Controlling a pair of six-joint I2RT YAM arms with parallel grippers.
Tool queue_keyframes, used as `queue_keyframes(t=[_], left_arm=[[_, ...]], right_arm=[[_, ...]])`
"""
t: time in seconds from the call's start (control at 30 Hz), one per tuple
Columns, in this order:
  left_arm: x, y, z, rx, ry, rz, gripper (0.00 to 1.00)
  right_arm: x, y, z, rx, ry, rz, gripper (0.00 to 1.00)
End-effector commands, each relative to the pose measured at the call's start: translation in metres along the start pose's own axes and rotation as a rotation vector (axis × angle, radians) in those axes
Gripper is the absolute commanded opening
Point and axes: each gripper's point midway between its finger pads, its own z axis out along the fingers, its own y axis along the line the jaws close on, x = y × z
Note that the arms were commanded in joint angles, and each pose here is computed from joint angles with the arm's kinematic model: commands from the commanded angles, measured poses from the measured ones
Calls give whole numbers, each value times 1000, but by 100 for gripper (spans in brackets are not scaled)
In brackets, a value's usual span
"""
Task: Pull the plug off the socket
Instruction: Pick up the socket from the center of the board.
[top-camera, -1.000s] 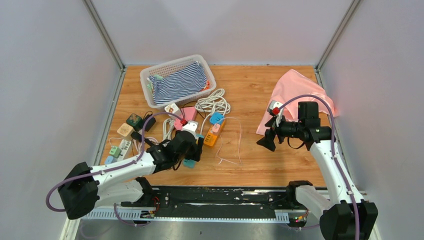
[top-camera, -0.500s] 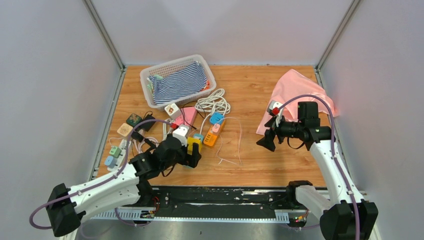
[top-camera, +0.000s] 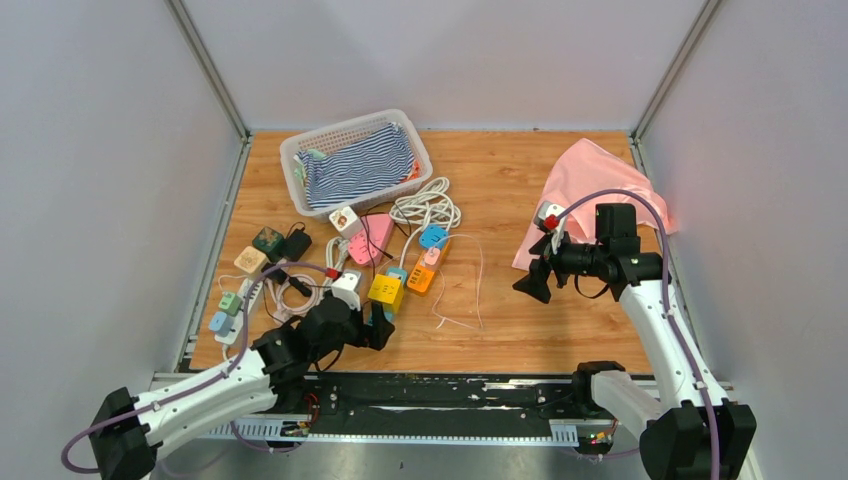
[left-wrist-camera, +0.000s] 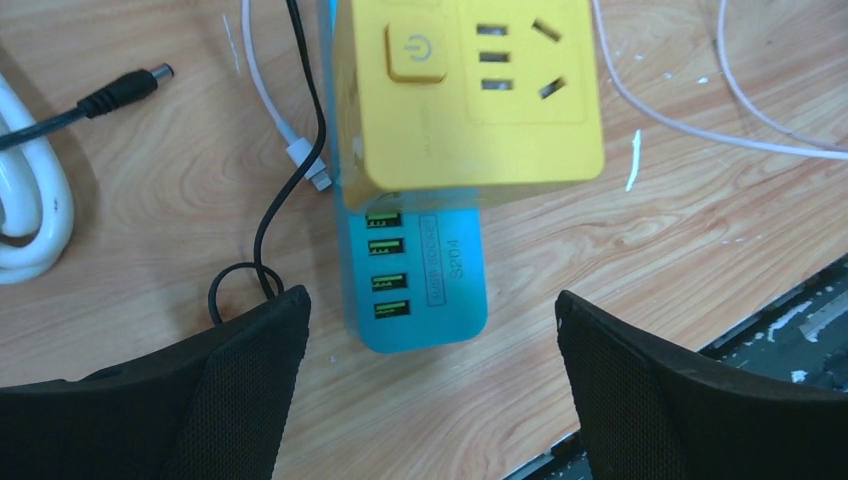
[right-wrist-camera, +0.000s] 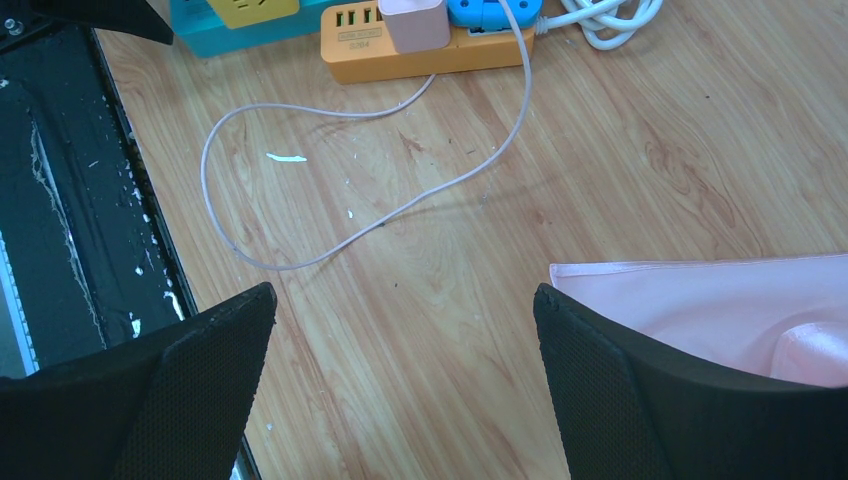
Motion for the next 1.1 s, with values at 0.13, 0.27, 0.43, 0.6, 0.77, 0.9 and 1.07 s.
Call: queue_keyframes(t=[0.13,0.27,0.43,0.6,0.77,0.9,1.07], left_arm=[[0,-3,17,-32,17,-6,84],[4,5,21,-96,39,17,84],[4,9,24,-148,37,39,84],[3,12,25,-201,38,59,78],[8,15,26,-269,55,103,73],[11,19,28,-308,58,129,73],[15,23,33,-339,63,155,57]], right_arm=[[6,10,3,-39,10,6,100],[6,10,3,-40,12,5,100],[6,10,3,-39,13,7,100],[6,10,3,-40,13,8,100],[7,10,3,-38,15,6,100],[7,9,3,-38,15,6,100],[7,9,3,-37,16,5,100]])
